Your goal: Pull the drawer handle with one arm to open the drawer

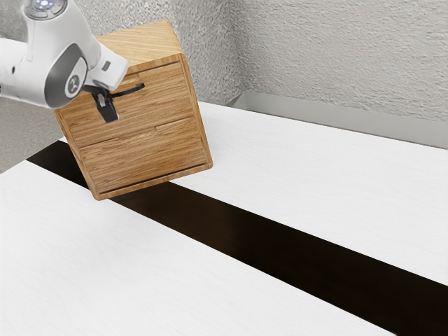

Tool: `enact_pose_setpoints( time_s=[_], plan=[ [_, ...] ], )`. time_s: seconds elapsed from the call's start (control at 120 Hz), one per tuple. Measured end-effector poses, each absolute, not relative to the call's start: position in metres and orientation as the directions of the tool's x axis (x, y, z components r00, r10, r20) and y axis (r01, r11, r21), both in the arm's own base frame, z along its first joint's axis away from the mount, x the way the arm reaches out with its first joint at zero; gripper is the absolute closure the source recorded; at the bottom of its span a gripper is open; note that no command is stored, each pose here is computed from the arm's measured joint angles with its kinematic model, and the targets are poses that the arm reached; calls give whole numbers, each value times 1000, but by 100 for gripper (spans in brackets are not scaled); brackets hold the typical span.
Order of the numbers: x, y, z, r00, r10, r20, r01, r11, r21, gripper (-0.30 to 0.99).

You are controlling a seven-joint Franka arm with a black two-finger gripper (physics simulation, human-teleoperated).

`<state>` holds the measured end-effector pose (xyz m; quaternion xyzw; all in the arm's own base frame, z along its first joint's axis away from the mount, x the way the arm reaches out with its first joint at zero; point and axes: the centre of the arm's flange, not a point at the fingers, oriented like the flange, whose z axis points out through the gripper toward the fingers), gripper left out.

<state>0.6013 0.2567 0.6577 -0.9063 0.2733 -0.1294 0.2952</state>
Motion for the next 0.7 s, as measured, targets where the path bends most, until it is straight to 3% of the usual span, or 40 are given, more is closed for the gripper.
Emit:
enact_pose_setpoints(
  time_s=[0.7],
  plan=[
    [631, 248, 629, 790, -610, 61, -466, -663, -586, 1]
  ],
)
